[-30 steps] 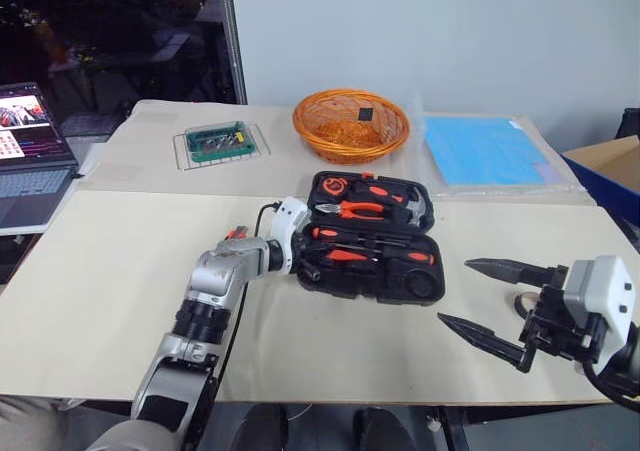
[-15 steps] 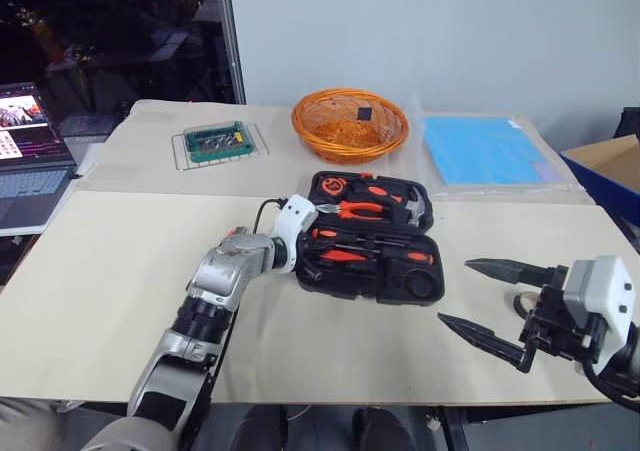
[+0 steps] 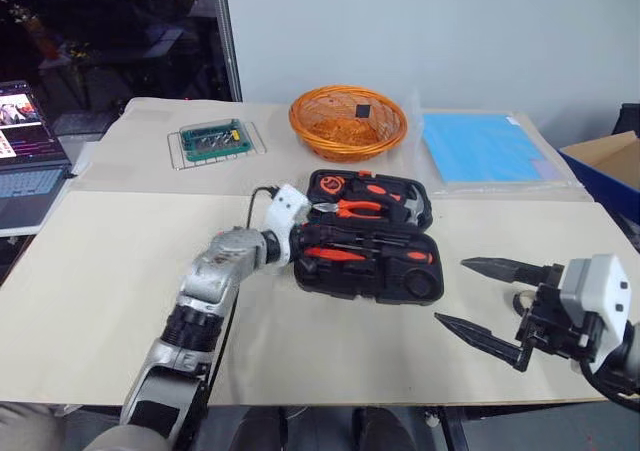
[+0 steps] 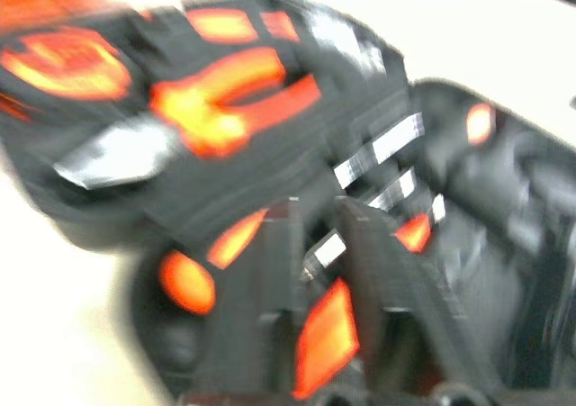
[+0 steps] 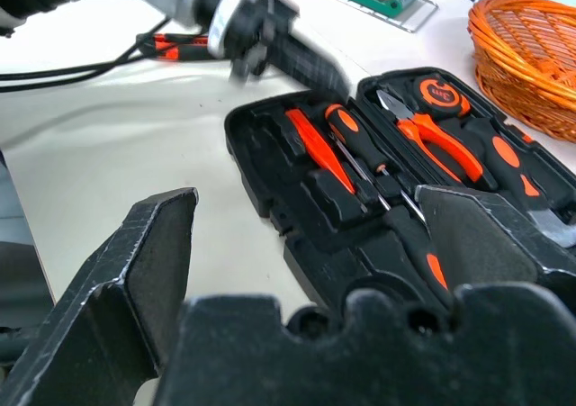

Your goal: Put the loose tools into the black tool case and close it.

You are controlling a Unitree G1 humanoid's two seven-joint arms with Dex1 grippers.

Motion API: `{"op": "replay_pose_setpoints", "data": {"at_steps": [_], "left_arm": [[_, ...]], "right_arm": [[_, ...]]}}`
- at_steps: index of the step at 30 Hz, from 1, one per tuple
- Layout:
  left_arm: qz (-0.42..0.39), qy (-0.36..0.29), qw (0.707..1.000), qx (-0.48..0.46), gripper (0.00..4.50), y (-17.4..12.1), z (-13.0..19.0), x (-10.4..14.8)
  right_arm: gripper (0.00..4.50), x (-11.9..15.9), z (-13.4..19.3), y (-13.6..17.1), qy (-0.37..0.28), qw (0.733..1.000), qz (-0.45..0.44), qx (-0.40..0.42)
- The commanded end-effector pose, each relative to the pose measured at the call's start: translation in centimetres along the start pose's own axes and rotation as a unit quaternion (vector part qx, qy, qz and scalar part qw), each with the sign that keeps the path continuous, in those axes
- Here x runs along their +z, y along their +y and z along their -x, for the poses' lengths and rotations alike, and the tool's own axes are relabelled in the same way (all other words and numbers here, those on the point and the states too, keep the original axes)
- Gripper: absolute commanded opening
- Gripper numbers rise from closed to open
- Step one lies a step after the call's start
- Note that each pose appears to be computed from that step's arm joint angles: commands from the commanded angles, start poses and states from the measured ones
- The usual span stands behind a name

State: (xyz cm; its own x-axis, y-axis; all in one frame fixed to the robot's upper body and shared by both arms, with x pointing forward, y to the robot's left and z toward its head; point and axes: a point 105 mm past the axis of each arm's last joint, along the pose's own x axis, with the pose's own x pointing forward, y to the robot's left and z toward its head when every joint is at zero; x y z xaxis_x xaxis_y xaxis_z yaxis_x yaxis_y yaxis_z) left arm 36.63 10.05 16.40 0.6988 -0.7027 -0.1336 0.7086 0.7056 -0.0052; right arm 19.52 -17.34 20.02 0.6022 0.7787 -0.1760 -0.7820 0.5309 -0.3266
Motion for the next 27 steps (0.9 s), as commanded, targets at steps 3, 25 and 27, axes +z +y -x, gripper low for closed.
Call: {"op": "replay_pose_setpoints", "data": {"at_steps": [3, 25, 27], "left_arm": [[-0.022, 0.02, 0.987, 0.158, 3.35, 5.7, 8.1, -0.3], [0.019, 0.203, 0.968, 0.148, 1.72, 5.1, 11.0, -7.7], [0.018, 0.195, 0.969, 0.15, 1.72, 5.3, 11.0, -7.5]], "right_arm": [[4.5, 0.5, -0.5, -0.1, -0.026, 1.0, 0.01, 0.013], [4.5, 0.3, -1.2, -0.7, -0.037, 0.999, 0.021, 0.026], [4.5, 0.3, -1.2, -0.7, -0.037, 0.999, 0.021, 0.025]]}}
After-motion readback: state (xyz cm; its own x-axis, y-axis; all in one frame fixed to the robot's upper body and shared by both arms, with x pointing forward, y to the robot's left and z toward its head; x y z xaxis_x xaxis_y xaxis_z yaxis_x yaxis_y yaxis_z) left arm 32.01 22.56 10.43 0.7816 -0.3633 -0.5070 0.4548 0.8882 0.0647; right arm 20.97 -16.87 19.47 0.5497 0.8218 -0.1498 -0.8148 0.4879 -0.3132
